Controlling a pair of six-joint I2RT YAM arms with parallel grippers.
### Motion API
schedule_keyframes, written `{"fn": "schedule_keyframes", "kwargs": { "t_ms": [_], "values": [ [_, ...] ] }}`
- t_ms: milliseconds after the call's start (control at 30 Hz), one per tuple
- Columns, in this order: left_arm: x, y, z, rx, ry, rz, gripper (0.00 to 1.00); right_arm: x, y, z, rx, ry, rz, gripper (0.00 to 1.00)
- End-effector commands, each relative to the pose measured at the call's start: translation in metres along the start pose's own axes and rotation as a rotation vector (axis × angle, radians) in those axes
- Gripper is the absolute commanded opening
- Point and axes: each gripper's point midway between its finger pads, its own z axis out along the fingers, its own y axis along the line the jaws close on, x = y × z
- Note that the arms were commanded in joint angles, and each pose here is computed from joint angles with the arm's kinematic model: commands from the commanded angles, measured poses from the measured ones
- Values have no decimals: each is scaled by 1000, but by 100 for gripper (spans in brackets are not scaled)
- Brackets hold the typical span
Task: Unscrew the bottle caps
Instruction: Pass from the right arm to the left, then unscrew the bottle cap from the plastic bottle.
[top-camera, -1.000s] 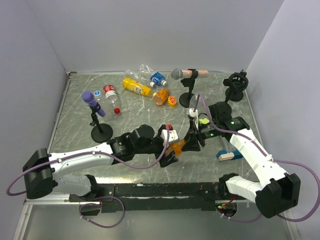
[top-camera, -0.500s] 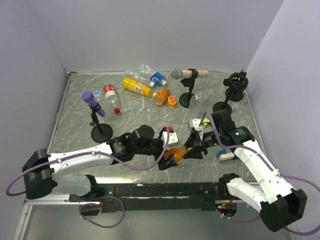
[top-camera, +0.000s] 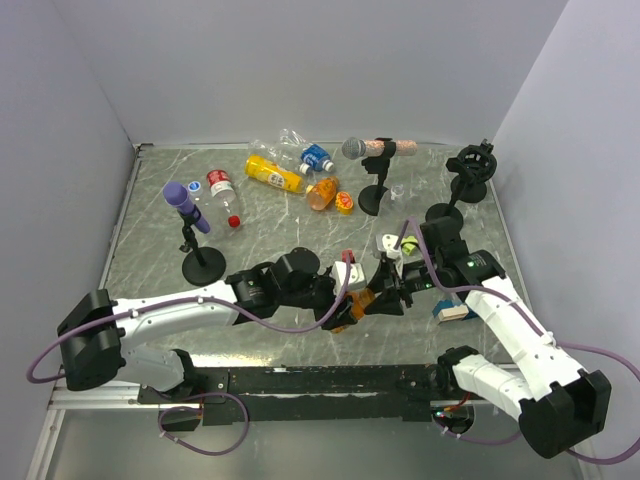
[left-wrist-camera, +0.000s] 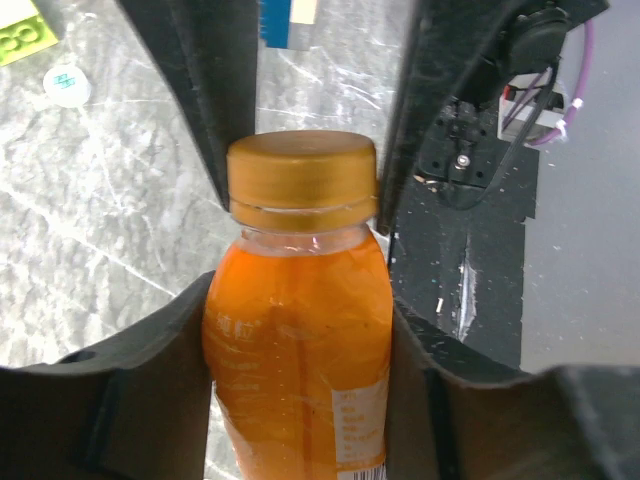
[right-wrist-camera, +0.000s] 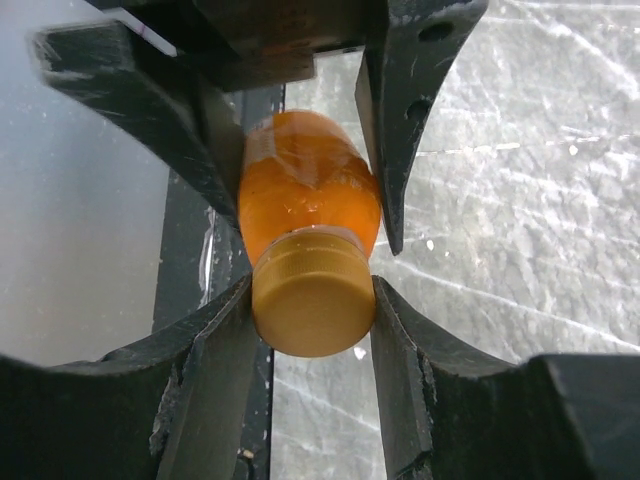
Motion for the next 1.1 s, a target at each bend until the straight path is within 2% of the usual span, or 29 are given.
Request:
{"fn": "schedule_keyframes", "kwargs": {
  "t_ms": [0,67,133,300,367,400,533,667,800,1000,1067],
  "values": [
    [-26,5,-10,-40,-74,39,42,-8,2,3,-20,-33,-6,6],
    [-25,5,-13,-46,-78,39,41,-9,0,3,-12,-34,11,9],
    [-24,6,-16,-58,-75,38,41,-10,0,3,-16,-36,26,21],
    [-21,10,-21,-83,-56,56,40,-17,3,3,-45,-48,67,56],
    [-18,13,-22,-101,-45,60,39,-24,4,1,-53,-59,89,78],
    [-17,14,-23,-110,-39,61,39,-27,4,-1,-54,-64,105,84],
    [-8,20,-24,-146,-8,62,38,-48,0,-17,-36,-105,194,97],
    [-6,20,-25,-179,2,64,38,-59,-8,-26,-8,-127,329,99],
    [-13,19,-26,-223,-11,80,37,-50,-16,-23,8,-75,507,99],
    [-19,17,-23,-254,-47,87,37,-32,-26,-15,29,11,642,99],
    [-18,16,-22,-253,-50,81,37,-27,-27,-10,18,33,657,93]
  ]
}}
